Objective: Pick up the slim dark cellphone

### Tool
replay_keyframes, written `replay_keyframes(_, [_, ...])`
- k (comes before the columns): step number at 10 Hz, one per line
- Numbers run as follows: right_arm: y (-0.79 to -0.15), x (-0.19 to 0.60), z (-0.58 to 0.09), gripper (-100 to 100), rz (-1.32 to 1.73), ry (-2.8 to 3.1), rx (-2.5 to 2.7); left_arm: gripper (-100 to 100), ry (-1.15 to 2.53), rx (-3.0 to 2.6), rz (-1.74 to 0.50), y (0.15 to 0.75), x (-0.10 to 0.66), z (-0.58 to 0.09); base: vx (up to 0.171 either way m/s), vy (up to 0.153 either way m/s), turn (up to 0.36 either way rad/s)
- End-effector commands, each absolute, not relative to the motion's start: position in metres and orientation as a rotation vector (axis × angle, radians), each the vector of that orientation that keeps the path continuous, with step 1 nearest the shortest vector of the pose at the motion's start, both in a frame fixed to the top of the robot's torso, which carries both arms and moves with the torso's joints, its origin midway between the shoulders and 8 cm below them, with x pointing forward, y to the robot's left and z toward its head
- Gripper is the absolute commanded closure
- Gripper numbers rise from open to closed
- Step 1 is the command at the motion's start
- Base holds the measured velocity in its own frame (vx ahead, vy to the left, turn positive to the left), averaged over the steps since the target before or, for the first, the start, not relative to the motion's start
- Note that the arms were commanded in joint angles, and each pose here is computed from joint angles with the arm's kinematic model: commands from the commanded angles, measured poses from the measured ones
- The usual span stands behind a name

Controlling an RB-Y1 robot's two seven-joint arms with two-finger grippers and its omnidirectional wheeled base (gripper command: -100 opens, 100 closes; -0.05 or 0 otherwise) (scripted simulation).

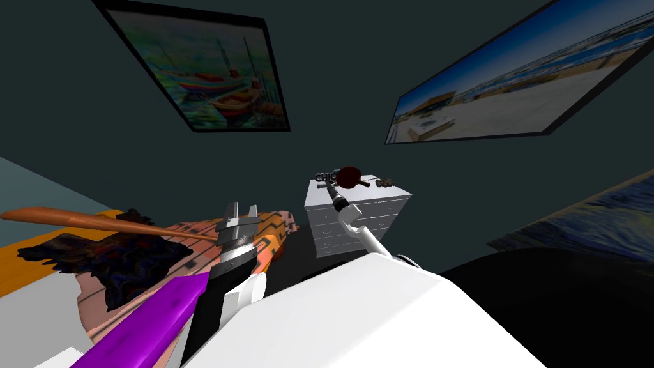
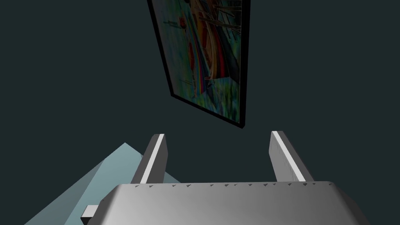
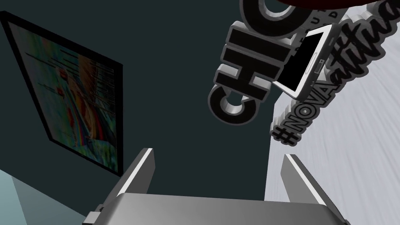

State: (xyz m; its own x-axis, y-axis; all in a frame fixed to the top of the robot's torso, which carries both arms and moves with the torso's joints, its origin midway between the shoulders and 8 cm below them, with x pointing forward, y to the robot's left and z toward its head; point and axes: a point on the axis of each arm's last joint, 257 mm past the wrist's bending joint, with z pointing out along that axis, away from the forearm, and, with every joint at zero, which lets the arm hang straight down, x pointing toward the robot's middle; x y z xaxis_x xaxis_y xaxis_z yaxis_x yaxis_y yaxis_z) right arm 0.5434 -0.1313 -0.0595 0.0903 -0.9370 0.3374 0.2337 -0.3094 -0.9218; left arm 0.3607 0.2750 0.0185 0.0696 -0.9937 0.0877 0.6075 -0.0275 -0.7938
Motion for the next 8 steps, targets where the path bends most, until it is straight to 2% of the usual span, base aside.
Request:
replay_keyframes(1, [-0.127,0.546,-0.063,-100,-1.393,0.791,-1.326,0,0.626,-0.802,-1.424,0.275,0.361,0.018,0.047,-0.03,-0.039])
replay_keyframes(8, [-0.106,0.553,-0.08,-100,-1.218,0.831,-1.317,0,0.626,-0.802,-1.424,0.275,0.361,0.019,0.061,-0.031,-0.055])
